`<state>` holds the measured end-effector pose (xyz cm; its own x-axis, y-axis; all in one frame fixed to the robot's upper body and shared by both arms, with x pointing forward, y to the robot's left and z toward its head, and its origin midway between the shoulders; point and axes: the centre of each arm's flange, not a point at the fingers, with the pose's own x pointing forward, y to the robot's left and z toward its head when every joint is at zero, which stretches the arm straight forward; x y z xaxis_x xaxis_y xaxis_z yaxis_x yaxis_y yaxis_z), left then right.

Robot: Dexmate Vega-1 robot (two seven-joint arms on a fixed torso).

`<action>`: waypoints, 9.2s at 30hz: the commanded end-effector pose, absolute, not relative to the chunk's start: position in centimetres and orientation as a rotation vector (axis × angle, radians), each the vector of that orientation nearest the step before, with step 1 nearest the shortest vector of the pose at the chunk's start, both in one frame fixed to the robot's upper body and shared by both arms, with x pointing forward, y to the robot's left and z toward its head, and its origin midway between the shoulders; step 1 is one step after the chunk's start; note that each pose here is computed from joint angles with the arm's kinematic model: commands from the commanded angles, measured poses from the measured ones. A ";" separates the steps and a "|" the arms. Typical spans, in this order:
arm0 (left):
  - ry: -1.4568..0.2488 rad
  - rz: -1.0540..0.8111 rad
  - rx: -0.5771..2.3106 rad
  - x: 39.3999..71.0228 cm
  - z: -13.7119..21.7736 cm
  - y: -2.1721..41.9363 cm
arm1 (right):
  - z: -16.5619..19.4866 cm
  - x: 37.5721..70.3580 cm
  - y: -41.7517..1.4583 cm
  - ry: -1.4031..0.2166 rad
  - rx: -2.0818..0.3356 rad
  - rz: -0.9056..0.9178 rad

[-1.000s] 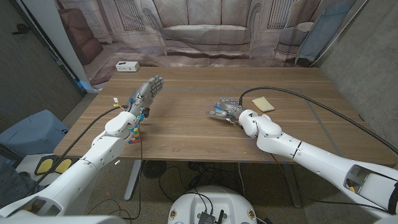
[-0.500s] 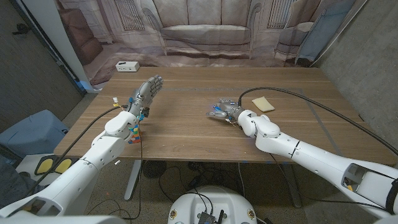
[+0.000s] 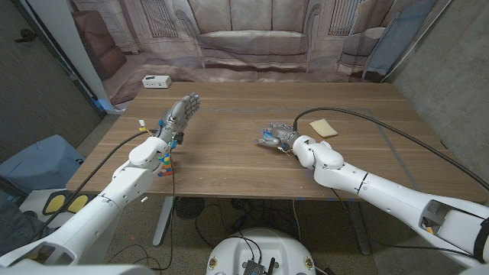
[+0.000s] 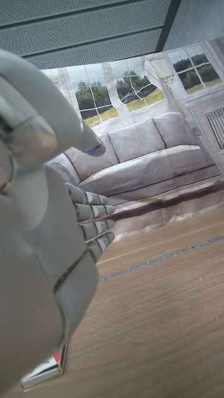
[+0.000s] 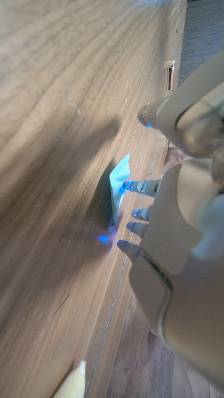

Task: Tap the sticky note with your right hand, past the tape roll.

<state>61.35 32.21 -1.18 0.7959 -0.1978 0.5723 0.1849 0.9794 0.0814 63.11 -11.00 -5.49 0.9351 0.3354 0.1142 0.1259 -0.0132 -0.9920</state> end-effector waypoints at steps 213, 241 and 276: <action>-0.587 -0.232 0.054 61.9 -1.3 29.5 | -4.4 60.5 -17.4 -0.452 -1.510 -0.022; -0.606 -0.249 0.039 62.0 -1.2 29.8 | -2.8 58.1 -17.8 -0.647 -1.308 -0.042; -0.621 -0.259 0.063 61.7 -1.3 29.9 | -1.0 56.5 -21.7 -0.841 -0.655 0.038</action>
<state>61.95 29.95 -1.21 0.7891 -0.2538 0.5594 0.2196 0.9670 0.1291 56.94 -20.34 -1.54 0.7121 0.3269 0.6213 0.2896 0.6694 -0.6841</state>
